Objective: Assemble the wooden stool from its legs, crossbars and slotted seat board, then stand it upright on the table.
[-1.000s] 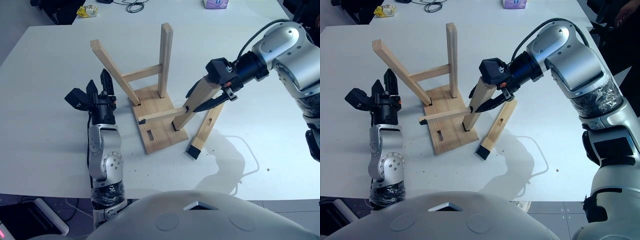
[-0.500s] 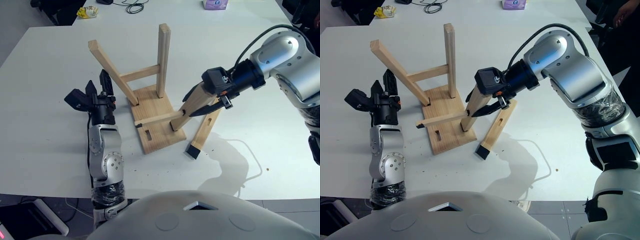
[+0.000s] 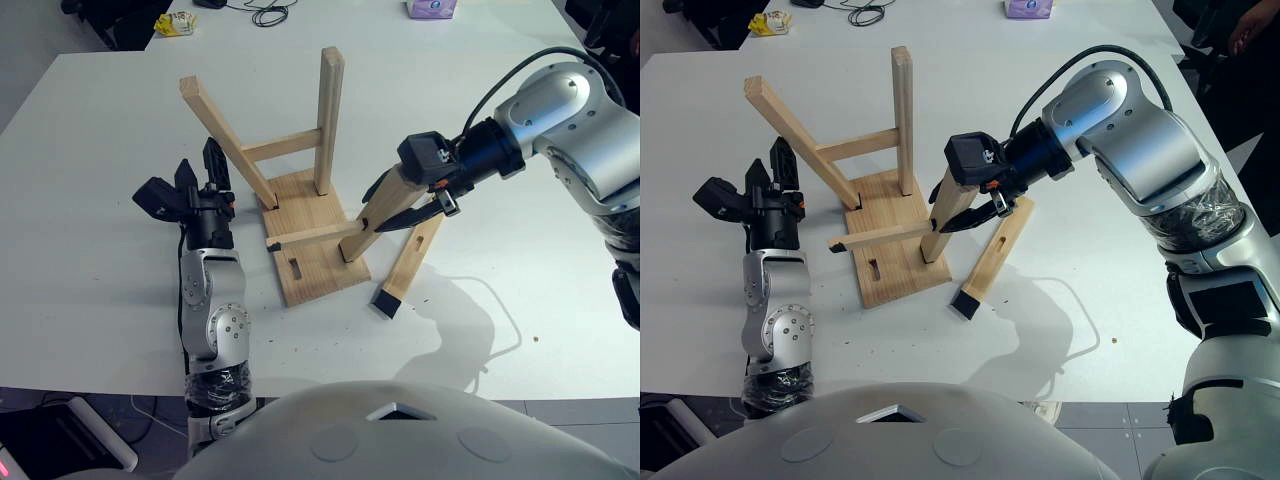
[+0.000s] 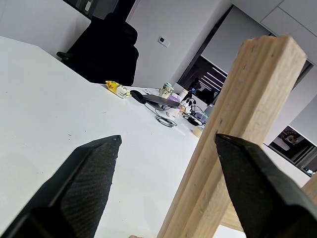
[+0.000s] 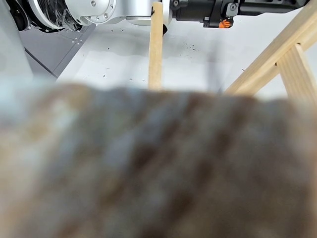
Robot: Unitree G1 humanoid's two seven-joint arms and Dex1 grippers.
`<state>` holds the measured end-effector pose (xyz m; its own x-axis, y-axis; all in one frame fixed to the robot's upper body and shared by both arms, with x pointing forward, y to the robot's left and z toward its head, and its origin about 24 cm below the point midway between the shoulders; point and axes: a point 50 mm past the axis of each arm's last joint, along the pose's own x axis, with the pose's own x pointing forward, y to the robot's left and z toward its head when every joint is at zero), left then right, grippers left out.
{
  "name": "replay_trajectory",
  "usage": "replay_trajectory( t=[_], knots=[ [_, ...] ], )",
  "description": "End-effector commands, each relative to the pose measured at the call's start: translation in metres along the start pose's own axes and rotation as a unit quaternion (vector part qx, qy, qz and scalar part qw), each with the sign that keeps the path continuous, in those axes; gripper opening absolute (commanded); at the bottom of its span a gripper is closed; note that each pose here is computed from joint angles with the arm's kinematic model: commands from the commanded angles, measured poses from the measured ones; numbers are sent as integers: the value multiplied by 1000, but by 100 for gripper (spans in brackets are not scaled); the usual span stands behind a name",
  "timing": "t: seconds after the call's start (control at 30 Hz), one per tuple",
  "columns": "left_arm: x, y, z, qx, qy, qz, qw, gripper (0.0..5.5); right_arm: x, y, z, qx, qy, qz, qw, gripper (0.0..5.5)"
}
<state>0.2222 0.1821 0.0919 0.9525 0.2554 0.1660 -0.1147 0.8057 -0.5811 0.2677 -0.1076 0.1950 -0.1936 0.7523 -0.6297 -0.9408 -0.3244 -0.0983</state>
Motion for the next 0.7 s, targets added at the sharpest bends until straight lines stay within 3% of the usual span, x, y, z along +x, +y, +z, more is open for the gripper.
replay_trajectory(
  t=[0.03, 0.37, 0.7],
  knots=[
    [-1, -19, -14, -22, 22, -36, 999, 350, 80, 45, -79, 174, 88, 125, 973, 205],
    [-9, -26, -15, -25, 34, -60, 997, 350, 85, 55, -79, 230, 83, 133, 961, 205],
    [-14, -12, -6, -10, 12, -28, 999, 350, 22, 36, -89, 206, 101, 50, 972, 205]
  ],
)
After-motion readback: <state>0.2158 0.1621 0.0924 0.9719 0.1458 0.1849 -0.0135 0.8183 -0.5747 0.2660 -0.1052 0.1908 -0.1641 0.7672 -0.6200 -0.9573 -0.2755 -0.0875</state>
